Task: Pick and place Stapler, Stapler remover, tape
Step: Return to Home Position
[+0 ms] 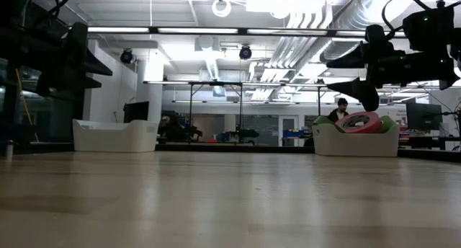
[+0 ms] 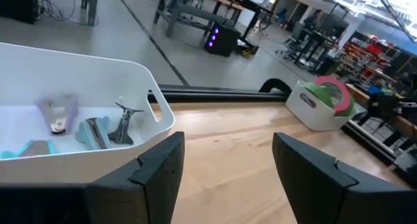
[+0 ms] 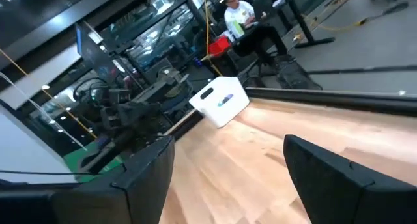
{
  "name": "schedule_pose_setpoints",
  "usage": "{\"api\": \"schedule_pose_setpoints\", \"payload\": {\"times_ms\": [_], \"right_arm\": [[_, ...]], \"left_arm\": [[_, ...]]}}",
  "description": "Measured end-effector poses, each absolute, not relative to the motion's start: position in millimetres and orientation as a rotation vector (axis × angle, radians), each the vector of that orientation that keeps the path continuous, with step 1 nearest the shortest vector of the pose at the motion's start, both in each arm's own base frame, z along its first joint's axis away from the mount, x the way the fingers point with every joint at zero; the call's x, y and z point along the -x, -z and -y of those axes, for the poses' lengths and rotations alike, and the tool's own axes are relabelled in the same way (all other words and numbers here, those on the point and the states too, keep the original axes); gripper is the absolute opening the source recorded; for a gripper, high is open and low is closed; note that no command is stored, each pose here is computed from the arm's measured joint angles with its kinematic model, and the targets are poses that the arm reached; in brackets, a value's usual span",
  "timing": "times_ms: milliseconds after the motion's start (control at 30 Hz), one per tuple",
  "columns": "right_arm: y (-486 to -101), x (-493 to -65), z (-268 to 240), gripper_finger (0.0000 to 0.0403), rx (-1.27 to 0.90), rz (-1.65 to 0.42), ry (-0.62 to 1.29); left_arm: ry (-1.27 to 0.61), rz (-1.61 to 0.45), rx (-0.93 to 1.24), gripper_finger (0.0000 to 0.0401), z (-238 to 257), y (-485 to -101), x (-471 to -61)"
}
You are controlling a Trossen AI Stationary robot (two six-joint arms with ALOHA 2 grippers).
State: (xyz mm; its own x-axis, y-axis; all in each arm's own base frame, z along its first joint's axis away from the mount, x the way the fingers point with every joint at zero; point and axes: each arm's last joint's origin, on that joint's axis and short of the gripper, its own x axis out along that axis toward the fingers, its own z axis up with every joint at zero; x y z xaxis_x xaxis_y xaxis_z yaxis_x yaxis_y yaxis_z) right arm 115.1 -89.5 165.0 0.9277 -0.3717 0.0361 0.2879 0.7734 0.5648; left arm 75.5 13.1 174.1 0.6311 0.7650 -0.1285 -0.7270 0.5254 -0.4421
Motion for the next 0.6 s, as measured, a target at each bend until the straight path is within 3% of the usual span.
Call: {"api": "schedule_pose_setpoints", "payload": {"times_ms": [600], "right_arm": [[-164.2,-115.3,89.2,0.0279,-0.551,0.135,0.36]], "left_arm": [[-0.716,0.019,0.531,0.023,-9.1,-173.4,-79.4]]}}
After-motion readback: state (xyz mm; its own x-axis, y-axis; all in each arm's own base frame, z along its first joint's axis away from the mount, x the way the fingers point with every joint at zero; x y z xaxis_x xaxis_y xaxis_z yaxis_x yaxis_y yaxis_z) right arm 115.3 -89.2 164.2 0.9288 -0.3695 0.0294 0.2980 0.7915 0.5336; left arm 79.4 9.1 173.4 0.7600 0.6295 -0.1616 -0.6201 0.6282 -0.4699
